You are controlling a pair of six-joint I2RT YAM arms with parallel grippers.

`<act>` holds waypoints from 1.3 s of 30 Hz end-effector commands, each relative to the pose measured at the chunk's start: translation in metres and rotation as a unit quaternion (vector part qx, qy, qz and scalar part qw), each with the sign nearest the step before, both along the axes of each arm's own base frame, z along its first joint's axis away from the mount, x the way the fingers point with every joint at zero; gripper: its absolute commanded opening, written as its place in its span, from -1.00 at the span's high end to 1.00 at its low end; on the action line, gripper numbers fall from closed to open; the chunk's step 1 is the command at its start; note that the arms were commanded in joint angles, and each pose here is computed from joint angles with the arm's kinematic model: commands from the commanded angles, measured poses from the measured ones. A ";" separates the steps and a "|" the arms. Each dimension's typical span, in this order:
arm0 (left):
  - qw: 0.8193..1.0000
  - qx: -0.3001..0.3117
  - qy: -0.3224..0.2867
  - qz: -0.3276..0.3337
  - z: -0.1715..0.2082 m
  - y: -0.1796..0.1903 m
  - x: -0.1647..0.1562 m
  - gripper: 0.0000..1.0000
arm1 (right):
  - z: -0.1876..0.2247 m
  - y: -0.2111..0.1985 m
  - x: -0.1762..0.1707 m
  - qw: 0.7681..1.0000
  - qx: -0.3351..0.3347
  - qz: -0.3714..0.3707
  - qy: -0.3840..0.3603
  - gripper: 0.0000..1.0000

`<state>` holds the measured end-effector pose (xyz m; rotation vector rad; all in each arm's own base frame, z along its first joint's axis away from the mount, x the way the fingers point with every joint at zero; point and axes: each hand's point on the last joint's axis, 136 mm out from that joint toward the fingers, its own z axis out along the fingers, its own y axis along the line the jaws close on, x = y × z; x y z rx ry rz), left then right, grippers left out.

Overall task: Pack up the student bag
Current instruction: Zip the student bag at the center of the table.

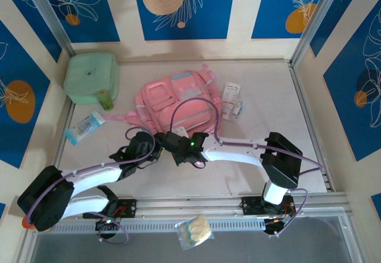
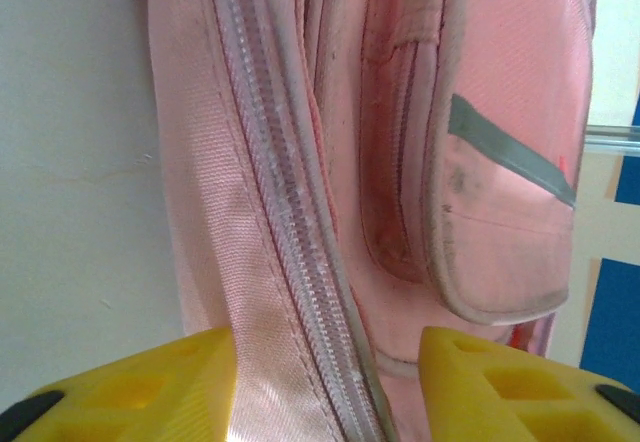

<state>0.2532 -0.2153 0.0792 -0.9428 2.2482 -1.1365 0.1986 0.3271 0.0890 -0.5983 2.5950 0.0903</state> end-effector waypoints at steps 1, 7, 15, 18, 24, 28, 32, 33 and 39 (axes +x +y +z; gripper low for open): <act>0.999 -0.030 -0.027 0.024 0.020 -0.015 0.017 0.11 | 0.009 0.014 -0.002 1.000 0.016 0.000 -0.005 1.00; 0.999 -0.010 -0.042 0.013 0.017 -0.025 0.024 0.58 | 0.018 0.006 0.001 1.000 0.004 -0.017 -0.014 1.00; 0.997 0.058 -0.048 0.019 0.012 -0.003 0.023 1.00 | 0.022 -0.016 -0.002 0.999 -0.022 -0.022 -0.014 1.00; 0.995 0.080 -0.052 0.026 0.016 0.012 0.022 1.00 | 0.025 -0.030 -0.004 0.999 -0.034 -0.026 -0.009 1.00; 0.993 0.110 -0.037 0.011 0.022 0.054 0.027 1.00 | 0.020 -0.069 -0.003 0.997 -0.056 -0.048 0.008 1.00; 0.994 0.105 -0.029 0.005 0.024 0.083 0.036 1.00 | 0.019 -0.089 0.003 0.996 -0.062 -0.063 0.012 1.00; 0.994 0.100 -0.041 -0.027 0.036 0.089 0.052 1.00 | 0.023 -0.069 0.004 0.999 -0.032 -0.035 0.016 1.00; 0.993 0.104 -0.042 -0.031 0.038 0.090 0.058 1.00 | 0.024 -0.057 0.003 0.999 -0.019 -0.022 0.017 1.00; 0.993 0.100 -0.053 -0.033 0.047 0.104 0.087 1.00 | 0.031 -0.007 0.006 0.999 0.041 0.002 0.021 1.00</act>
